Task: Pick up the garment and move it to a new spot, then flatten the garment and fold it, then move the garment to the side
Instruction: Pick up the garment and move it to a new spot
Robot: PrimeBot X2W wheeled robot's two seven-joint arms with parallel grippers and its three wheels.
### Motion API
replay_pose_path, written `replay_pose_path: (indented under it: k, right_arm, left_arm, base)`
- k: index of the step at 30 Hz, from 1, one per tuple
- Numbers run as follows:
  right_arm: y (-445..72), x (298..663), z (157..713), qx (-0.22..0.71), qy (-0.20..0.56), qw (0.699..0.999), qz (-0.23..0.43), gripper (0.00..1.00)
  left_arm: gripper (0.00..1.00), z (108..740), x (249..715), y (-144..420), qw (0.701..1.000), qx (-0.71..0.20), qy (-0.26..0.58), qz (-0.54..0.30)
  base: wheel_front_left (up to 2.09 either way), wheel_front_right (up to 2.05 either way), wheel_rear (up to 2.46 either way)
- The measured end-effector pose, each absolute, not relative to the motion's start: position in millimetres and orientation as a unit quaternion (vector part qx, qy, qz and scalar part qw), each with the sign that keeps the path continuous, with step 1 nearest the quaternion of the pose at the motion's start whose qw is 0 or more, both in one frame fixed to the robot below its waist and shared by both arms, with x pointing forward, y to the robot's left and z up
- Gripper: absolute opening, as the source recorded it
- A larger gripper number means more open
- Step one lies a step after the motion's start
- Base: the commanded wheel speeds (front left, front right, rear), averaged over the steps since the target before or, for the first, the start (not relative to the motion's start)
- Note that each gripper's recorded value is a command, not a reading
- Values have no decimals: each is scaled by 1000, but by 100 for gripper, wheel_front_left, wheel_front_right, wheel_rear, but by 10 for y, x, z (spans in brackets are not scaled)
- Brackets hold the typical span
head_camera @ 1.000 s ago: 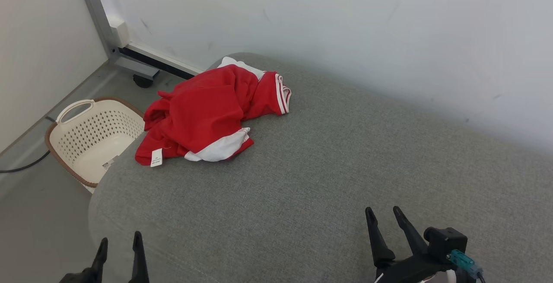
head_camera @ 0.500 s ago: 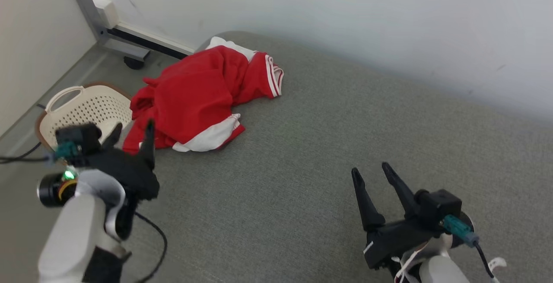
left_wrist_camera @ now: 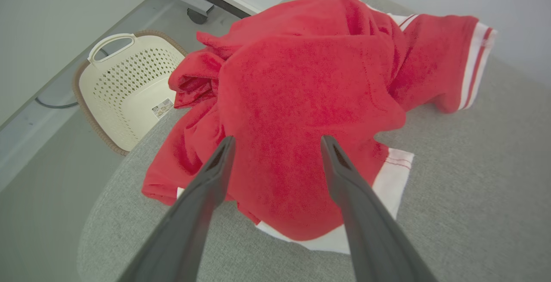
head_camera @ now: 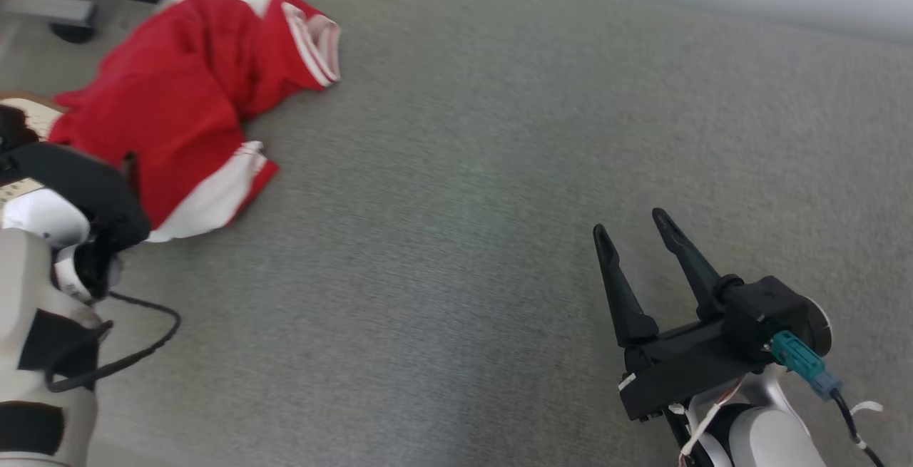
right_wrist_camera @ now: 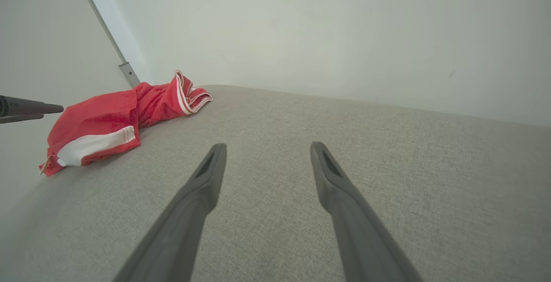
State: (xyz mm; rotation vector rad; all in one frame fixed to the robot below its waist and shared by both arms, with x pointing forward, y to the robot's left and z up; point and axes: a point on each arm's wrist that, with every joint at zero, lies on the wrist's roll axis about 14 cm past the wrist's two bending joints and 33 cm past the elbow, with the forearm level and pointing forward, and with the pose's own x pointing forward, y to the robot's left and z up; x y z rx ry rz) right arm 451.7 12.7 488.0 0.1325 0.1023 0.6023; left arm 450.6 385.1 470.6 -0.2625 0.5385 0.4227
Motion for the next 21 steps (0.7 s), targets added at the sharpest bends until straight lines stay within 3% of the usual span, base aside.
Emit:
replay_pose_path:
  k: [9,11,16,21]
  right_arm:
    - [-293,4578,4493,64,96,964,241,100]
    - [-366,4568,4424,69,106,965,231,100]
    - [-434,4508,4367,76,115,965,222,100]
    - [-439,4499,4515,87,92,967,221,100]
  left_arm:
    - [100,3992,4644,3805,896,-108,349,251]
    - [0,3903,4712,3739,897,-103,352,247]
    - [0,3890,4877,3571,908,-105,342,216]
    - [0,4280,5026,3587,930,-106,295,190]
  base:
    - [0,0,0]
    - [0,0,0]
    - [0,0,0]
    - [0,0,0]
